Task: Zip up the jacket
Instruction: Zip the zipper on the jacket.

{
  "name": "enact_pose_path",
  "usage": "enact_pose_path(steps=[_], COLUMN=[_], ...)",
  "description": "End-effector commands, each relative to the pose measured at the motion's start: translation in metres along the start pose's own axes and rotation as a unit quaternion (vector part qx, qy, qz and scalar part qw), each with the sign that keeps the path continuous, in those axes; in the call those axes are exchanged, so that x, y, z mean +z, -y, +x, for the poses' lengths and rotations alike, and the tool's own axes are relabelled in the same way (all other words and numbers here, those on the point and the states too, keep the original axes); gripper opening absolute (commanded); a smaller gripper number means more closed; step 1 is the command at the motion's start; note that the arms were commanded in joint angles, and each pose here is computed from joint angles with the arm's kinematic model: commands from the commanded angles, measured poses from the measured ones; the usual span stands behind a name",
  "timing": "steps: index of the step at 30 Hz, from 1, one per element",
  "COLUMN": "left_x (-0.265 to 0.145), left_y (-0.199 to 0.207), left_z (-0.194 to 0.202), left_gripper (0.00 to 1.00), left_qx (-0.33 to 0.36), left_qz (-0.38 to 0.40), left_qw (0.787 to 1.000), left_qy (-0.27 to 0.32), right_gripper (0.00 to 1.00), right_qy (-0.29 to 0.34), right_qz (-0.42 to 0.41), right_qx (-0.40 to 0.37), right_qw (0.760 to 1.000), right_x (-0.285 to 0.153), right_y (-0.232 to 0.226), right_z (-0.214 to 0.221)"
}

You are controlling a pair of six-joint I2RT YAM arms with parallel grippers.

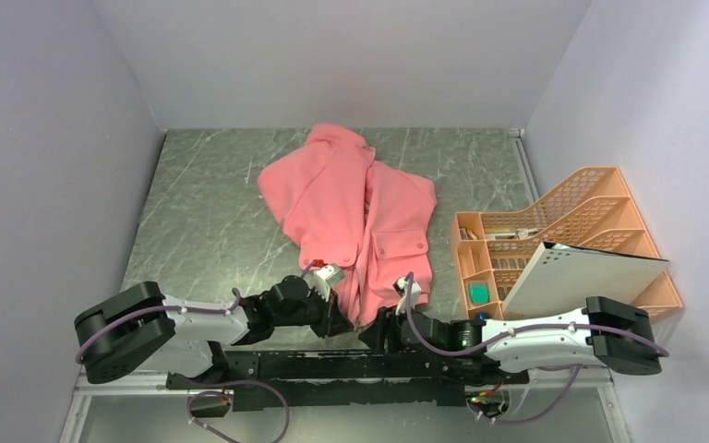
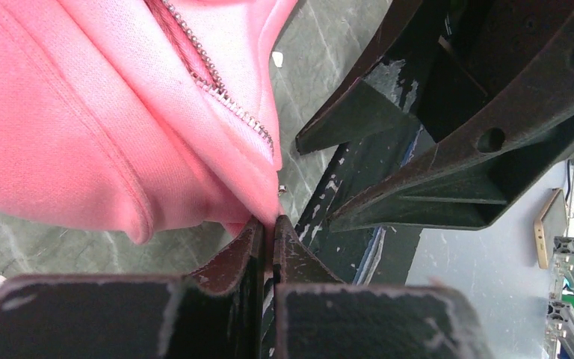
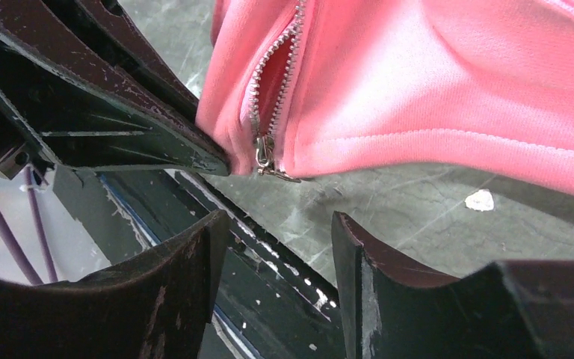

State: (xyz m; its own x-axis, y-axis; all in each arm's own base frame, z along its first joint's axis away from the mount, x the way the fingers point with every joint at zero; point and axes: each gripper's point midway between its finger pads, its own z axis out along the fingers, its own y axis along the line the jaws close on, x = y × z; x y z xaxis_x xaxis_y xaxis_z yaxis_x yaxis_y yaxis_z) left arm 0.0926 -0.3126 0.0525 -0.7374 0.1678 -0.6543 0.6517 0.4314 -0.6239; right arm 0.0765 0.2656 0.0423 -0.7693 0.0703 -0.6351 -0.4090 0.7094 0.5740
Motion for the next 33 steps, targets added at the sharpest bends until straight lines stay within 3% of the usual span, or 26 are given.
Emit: enact_pose_path(steps=[1,20,33], left_x=[-0.004,-0.005,-0.005], left_y=[0.024,0.033,0.037], left_z=[-0.003,-0.022,-0.028], left_gripper=[0.05,0.05,0.05], left_qx=[0.000,-0.011,-0.007], left_qz=[0.052,0.063,0.067], left_qw=[0.999,0.998,0.997], left_qy=[-0.002,0.022,0.026], right_gripper=[0.56,0.59,0.50], right_qy=[0.041,0.107,0.104], right_qz=[-0.063,-0.107,-0.115], right_qx=[0.022,-0.043,-0.057], right_qw=[0.997,0.988,0.986], right_x=[0.002,0.010,0.017], right_y=[-0.022,-0.021,-0.023], right_z=[-0.015,-0.023,-0.018])
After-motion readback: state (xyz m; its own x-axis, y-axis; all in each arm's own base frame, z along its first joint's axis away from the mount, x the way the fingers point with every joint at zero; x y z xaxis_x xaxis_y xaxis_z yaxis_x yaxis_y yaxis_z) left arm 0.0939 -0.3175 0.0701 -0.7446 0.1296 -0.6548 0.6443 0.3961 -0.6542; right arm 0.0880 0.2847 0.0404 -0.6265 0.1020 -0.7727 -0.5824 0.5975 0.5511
